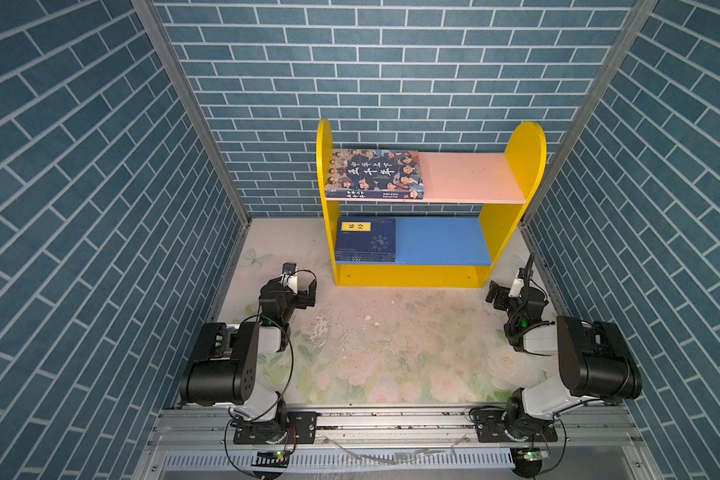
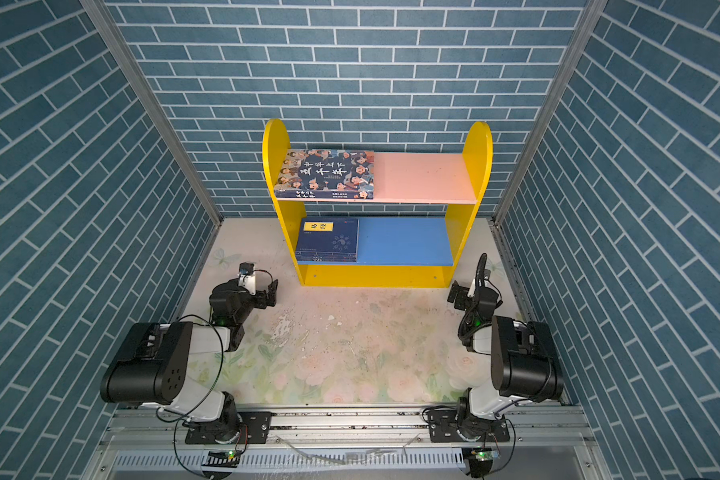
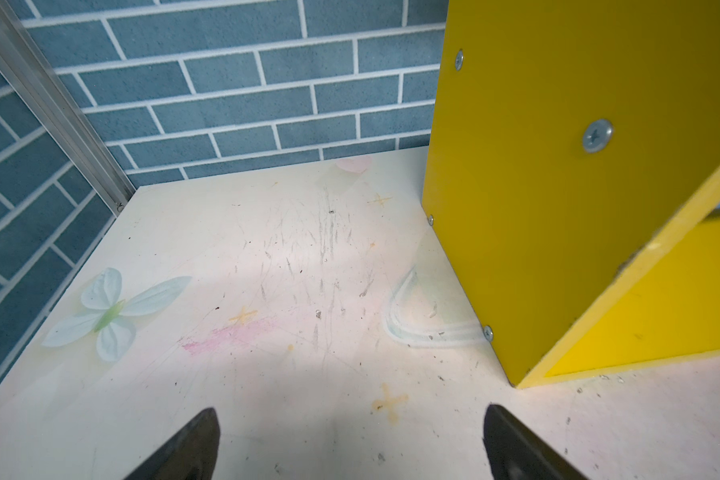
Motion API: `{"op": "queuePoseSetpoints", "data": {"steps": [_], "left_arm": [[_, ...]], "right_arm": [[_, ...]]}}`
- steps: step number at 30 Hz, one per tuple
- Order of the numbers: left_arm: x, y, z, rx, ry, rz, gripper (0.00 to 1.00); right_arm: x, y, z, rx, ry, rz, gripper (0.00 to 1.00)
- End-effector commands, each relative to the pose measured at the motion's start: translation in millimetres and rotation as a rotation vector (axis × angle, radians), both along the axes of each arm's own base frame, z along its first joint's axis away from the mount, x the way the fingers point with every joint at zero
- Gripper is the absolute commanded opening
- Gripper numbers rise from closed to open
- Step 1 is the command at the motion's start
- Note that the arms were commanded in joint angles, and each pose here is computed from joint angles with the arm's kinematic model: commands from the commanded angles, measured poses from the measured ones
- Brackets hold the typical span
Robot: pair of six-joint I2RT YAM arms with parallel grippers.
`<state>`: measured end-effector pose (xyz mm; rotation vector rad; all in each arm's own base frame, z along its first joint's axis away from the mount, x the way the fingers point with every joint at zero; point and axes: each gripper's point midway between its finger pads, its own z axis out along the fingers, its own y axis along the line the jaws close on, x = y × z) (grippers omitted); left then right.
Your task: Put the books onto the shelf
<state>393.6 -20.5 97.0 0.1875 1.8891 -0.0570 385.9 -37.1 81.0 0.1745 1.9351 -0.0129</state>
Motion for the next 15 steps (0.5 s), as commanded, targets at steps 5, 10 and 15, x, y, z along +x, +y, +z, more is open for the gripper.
{"op": "queuePoseSetpoints", "data": {"steps": [5, 10, 15], "left_arm": [[-2, 0, -2, 0.001, 0.006, -0.011, 1.0], [-12, -2, 0, 0.001, -0.026, -0.02, 1.0], [-36, -11, 10, 0.014, -0.163, -0.066, 1.0]], "right_arm": [[4, 0, 10, -0.03, -0.025, 0.01, 0.99], [3, 3, 10, -0.027, -0.028, 0.023, 0.99], [-19, 29, 21, -0.052, -0.172, 0.17, 0.99]]}}
